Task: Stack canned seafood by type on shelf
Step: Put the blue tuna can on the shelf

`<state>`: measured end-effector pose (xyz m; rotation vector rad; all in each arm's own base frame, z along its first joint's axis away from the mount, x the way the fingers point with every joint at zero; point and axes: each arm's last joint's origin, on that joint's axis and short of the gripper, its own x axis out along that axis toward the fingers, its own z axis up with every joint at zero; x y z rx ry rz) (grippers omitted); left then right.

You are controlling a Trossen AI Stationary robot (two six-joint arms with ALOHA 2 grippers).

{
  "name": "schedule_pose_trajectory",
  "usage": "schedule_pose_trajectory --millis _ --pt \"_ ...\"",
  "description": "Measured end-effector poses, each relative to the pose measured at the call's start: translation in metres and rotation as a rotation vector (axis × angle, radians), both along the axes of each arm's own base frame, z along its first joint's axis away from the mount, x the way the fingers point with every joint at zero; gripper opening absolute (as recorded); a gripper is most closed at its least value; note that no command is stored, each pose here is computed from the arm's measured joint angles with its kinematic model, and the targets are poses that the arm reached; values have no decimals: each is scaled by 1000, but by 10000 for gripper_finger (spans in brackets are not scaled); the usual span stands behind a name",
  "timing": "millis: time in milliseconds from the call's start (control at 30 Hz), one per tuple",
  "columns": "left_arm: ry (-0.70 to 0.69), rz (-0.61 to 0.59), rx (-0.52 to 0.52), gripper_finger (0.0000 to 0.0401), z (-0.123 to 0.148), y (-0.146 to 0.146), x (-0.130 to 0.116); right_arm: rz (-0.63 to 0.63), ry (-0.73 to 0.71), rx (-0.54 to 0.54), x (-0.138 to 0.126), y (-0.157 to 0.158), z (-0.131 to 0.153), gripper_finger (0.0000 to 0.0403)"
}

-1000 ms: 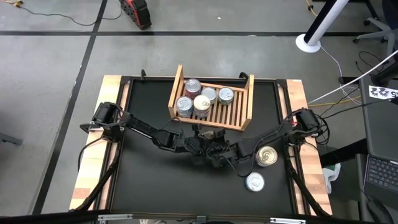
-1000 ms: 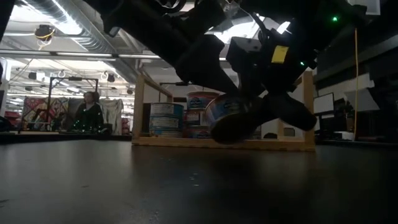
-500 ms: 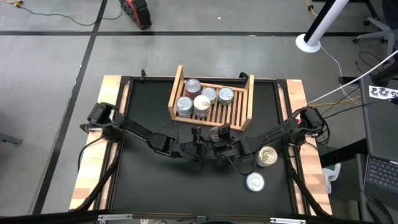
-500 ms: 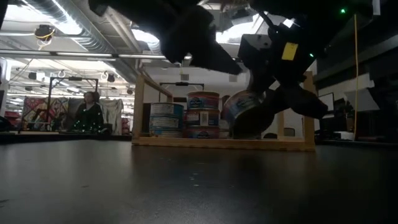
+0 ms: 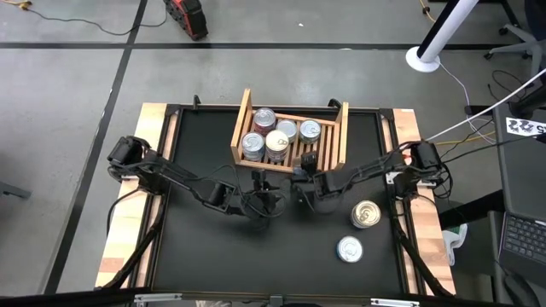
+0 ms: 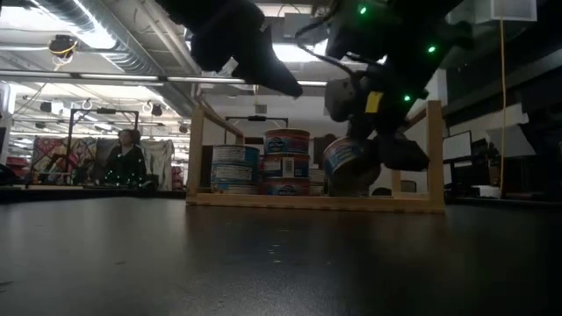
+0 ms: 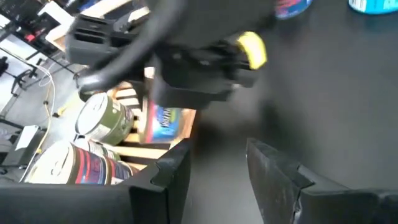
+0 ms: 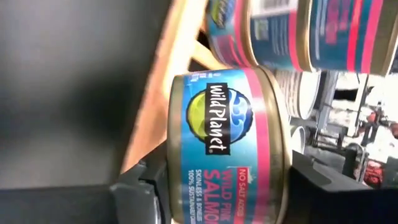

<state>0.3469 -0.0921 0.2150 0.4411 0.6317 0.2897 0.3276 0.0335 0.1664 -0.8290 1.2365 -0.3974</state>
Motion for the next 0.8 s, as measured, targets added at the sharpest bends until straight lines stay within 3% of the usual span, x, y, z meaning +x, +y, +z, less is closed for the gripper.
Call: schedule_pose_trajectory --millis 333,600,800 --pt "27 11 -3 150 -3 1 -2 -129 -16 48 4 -49 0 209" --pt "28 11 -2 150 -3 1 -2 -170 5 129 2 -78 -2 187" --pt "29 11 -2 151 -3 1 -2 -159 -13 180 4 -84 -1 223"
